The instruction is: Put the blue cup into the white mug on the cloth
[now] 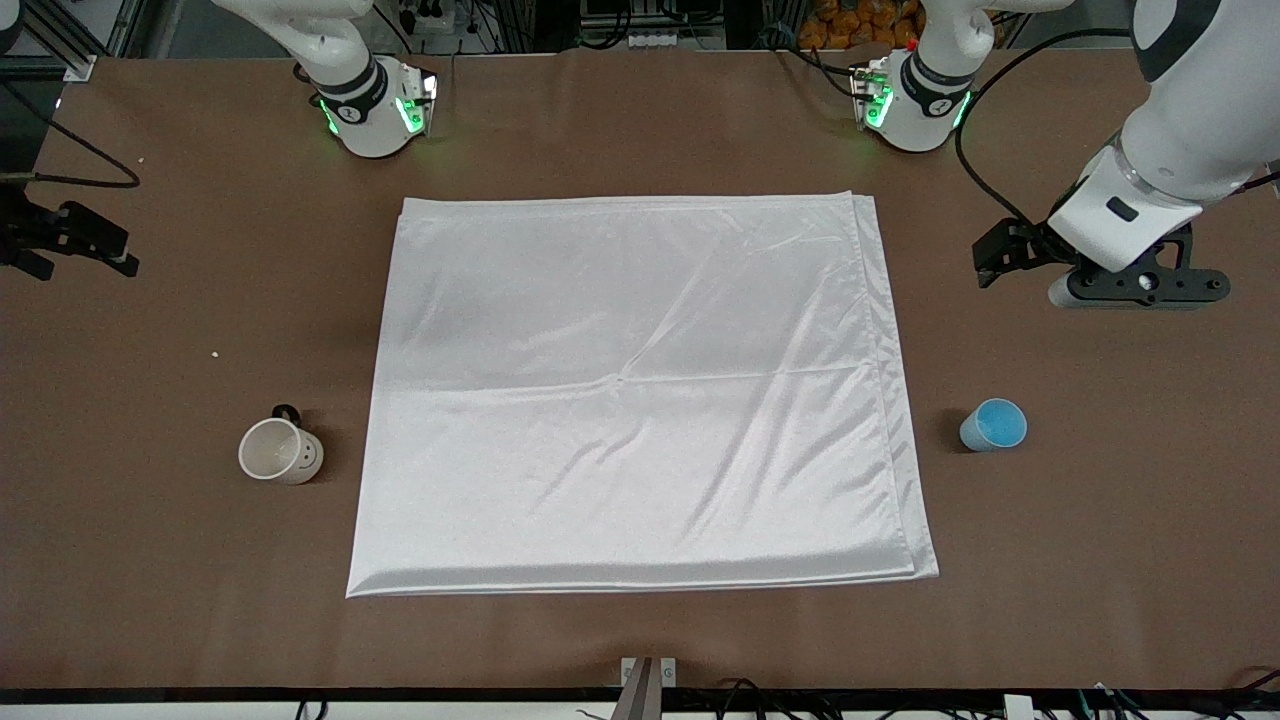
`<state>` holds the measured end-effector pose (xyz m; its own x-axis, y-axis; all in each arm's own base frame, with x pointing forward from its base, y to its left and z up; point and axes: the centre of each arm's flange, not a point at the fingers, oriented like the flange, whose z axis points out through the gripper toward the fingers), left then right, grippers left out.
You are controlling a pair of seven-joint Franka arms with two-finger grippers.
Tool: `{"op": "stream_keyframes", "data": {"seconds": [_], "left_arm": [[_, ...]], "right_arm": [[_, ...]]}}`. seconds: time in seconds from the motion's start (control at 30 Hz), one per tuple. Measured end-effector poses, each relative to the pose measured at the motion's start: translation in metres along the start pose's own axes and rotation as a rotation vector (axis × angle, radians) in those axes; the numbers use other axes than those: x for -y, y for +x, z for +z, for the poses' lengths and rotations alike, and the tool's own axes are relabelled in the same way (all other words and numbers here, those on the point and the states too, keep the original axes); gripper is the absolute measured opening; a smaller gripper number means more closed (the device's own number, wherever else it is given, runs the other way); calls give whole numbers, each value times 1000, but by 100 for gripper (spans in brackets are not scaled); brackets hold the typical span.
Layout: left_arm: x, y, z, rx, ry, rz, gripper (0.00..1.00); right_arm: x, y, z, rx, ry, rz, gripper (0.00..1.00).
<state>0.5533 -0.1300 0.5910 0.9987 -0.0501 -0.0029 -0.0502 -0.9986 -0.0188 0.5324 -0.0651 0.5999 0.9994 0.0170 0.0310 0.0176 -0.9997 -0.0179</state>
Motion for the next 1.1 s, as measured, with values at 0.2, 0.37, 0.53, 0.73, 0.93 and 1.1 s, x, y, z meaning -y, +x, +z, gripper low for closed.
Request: {"op": "stream_keyframes", "data": {"seconds": [0.2,0.37,0.53,0.73,0.93,1.1], "left_arm": [[0,0,0,0,0,0,100],[0,0,0,0,0,0,100],[0,0,0,0,0,-1,100],[1,1,0,-4,-1,-1,100],[1,5,4,-10,-2,-3,100],[6,13,14,-10,-4,-14,100]], "right_arm": [[0,-1,3,17,2,19,100],[0,-1,7,28,3,31,100],[0,0,10,33,4,34,100],[0,0,11,35,4,35,100],[0,1,13,38,4,36,100],[-1,3,18,49,5,37,100]]}}
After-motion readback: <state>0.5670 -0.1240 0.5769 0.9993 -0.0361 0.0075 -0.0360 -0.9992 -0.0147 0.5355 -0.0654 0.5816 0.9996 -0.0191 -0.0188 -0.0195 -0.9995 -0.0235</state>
